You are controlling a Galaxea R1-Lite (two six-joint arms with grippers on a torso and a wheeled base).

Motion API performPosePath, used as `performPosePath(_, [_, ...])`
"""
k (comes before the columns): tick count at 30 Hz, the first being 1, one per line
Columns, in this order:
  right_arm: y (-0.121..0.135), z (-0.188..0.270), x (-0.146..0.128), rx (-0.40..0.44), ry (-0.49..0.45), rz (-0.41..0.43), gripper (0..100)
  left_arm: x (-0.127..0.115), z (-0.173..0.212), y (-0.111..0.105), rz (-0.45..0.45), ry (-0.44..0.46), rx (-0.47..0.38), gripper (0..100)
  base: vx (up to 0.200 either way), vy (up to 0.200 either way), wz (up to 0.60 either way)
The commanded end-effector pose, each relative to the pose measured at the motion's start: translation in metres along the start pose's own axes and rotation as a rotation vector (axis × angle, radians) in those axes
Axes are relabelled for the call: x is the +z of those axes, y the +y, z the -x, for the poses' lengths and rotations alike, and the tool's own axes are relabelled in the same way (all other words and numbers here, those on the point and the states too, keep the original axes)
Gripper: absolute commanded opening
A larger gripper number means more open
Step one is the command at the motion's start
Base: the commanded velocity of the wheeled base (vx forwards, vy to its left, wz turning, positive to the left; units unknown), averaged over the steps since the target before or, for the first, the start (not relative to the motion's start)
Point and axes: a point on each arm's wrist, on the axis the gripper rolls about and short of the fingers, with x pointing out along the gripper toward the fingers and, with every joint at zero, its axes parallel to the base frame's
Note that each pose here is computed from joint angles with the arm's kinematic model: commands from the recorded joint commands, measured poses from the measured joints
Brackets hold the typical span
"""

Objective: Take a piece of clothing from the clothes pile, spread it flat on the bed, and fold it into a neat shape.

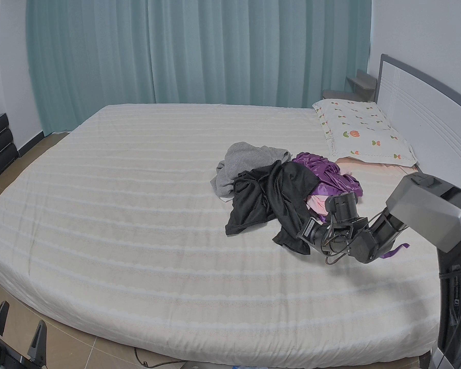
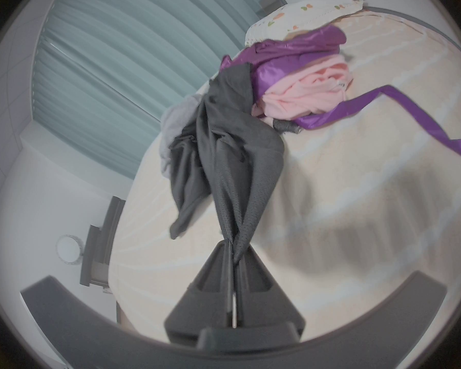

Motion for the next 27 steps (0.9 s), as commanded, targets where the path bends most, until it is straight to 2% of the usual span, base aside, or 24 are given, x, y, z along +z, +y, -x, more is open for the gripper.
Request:
performPosePath(1, [0.037, 0.073, 0.006, 0.143, -0.062, -0.019, 0, -0.005, 0.000, 0.000, 0.000, 0.000, 0.001, 100, 0.000, 0.000, 0.00])
performPosePath(10, [0.076, 0.189, -0.029, 0.405, -0.128, 0.065, 0, -0.005, 0.000, 0.000, 0.000, 0.000, 0.001, 100, 0.000, 0.000, 0.00])
performPosePath(14, [0.096, 0.229, -0.025, 0.532, -0.185, 0.086, 0, -0.005, 0.000, 0.000, 0.000, 0.000, 0.001, 100, 0.000, 0.000, 0.00])
performPosePath(21, [0.117, 0.269, -0.016, 0.677, -0.258, 0.103, 0, -0.005, 0.000, 0.000, 0.002, 0.000, -0.002, 100, 0.000, 0.000, 0.00])
performPosePath(27, [0.124, 0.279, -0.025, 0.732, -0.236, 0.154, 0, -0.005, 0.000, 0.000, -0.006, -0.003, -0.010, 100, 0.000, 0.000, 0.00])
